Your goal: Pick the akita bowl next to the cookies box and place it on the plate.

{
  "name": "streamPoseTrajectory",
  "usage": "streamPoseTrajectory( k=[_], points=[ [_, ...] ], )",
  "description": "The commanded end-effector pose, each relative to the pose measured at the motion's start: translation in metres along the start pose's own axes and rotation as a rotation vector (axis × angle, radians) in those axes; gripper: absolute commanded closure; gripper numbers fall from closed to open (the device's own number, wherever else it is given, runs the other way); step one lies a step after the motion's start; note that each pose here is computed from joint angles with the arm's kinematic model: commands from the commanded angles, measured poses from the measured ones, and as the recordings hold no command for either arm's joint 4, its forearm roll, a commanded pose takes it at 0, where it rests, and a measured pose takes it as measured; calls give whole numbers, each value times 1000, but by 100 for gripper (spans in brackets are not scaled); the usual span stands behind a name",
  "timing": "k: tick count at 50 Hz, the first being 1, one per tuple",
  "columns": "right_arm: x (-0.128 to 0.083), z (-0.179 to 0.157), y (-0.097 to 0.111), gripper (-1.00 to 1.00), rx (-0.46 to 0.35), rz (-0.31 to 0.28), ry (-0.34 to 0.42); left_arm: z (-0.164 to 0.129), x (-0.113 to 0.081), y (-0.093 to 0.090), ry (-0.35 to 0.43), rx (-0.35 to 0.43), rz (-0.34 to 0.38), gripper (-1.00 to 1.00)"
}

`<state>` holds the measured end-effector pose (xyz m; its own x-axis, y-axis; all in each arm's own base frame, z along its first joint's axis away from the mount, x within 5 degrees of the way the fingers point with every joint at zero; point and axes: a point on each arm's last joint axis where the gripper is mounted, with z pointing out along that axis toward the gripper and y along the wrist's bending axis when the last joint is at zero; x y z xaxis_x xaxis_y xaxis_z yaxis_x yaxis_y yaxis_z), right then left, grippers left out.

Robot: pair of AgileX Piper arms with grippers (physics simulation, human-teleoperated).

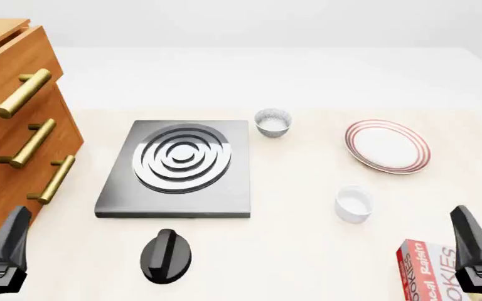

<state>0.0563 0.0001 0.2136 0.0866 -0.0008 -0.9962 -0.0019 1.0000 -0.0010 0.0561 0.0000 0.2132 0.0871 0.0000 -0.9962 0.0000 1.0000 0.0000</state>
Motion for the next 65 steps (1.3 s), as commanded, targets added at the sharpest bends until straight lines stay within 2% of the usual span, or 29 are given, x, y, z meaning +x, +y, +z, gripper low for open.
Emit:
streamPoseTrajectory(
  k=[1,14,20,22,26,34,37,39,46,50,57,65],
  points=[
    [-1,0,0,-100,-5,-4,1,0,0,0,0,0,0,-100],
    [1,10,3,-100,-45,-6,37,0,0,0,0,0,0,-100],
    [3,21,7,-100,-94,-46,74,0,0,0,0,0,0,-100],
    [4,29,7,-100,-83,-47,96,0,0,0,0,0,0,-100],
    [0,30,7,-100,-80,-36,94,0,0,0,0,0,0,-100],
    [-6,49,3,-100,-31,-62,165,0,0,0,0,0,0,-100],
    [-9,55,3,-100,-27,-34,209,0,0,0,0,0,0,-100],
    [-12,55,3,-100,-28,-48,221,0,0,0,0,0,0,-100],
    [-32,58,3,-100,-27,-26,271,0,0,0,0,0,0,-100],
    [-41,59,1,-100,-18,-33,296,0,0,0,0,0,0,-100],
    [-65,61,-5,-100,35,-59,342,0,0,0,0,0,0,-100],
    [-82,62,-12,-100,96,-57,376,0,0,0,0,0,0,-100]
  ],
)
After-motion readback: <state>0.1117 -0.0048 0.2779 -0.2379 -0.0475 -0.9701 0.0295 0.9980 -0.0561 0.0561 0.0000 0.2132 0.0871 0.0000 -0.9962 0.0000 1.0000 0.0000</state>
